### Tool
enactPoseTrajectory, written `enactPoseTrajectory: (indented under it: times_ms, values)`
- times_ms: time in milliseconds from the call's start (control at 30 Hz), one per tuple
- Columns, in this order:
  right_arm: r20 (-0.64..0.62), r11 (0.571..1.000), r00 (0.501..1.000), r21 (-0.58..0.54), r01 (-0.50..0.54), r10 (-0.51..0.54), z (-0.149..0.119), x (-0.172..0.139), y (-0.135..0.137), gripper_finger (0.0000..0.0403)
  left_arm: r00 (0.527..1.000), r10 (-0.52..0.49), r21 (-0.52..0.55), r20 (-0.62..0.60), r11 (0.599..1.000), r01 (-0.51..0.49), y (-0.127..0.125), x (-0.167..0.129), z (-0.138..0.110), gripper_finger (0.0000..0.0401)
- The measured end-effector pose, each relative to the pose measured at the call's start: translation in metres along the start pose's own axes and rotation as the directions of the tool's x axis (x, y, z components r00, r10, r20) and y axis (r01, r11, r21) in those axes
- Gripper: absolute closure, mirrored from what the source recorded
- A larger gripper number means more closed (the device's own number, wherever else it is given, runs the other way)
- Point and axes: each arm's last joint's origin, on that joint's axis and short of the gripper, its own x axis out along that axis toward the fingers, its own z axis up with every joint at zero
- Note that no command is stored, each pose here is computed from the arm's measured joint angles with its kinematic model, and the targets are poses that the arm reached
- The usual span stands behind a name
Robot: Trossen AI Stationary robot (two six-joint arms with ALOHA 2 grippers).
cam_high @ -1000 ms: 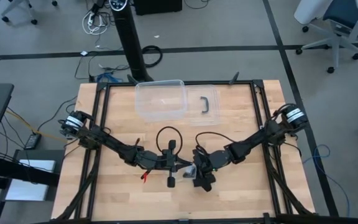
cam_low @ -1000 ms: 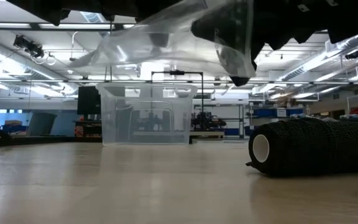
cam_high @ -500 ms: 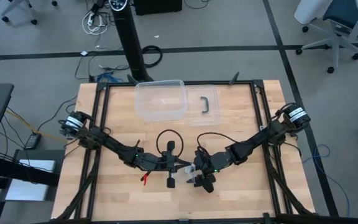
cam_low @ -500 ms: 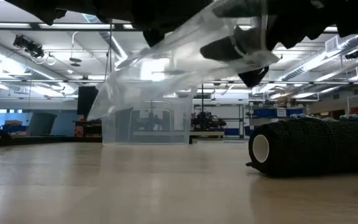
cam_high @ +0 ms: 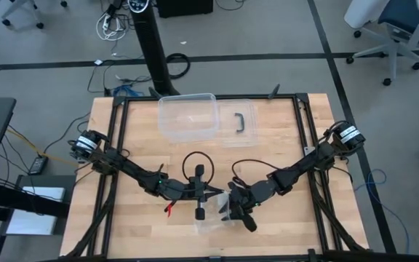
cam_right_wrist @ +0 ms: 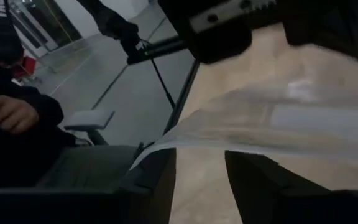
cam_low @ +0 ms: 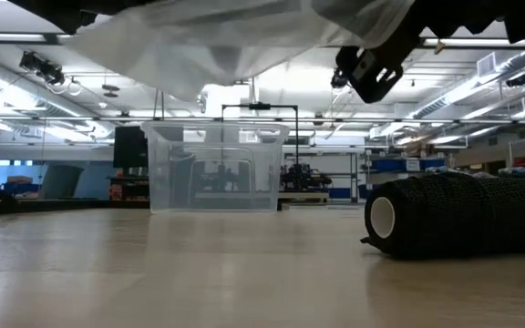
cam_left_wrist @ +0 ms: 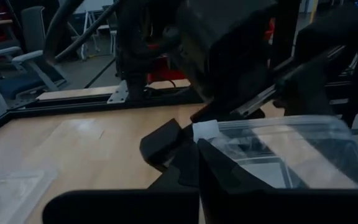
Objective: Roll bandage
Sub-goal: Open the transparent zip bag
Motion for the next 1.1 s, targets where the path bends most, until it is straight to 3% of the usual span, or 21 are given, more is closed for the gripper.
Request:
enactPoseTrajectory:
  times_ms: [100,467,1100]
  values:
    - [0.037,1.0,0.999,-0.018,0.001,-0.001,0.003,0.0,0.002,0.0251,1.0,0.0,0.0,-0.002,1.0,0.0,0.0,0.0,0.0,0.0401]
    - [0.113,0.983,0.977,-0.013,0.182,-0.179,0.005,0.0,-0.023,0.0188,1.0,-0.004,-0.01,0.019,1.0,0.004,0.0,0.0,0.002,0.0401]
    - [0.128,0.995,0.987,-0.006,0.098,-0.096,0.0,-0.002,-0.011,0.0124,0.998,-0.014,-0.032,0.058,0.999,0.016,-0.001,0.0,0.006,0.0401]
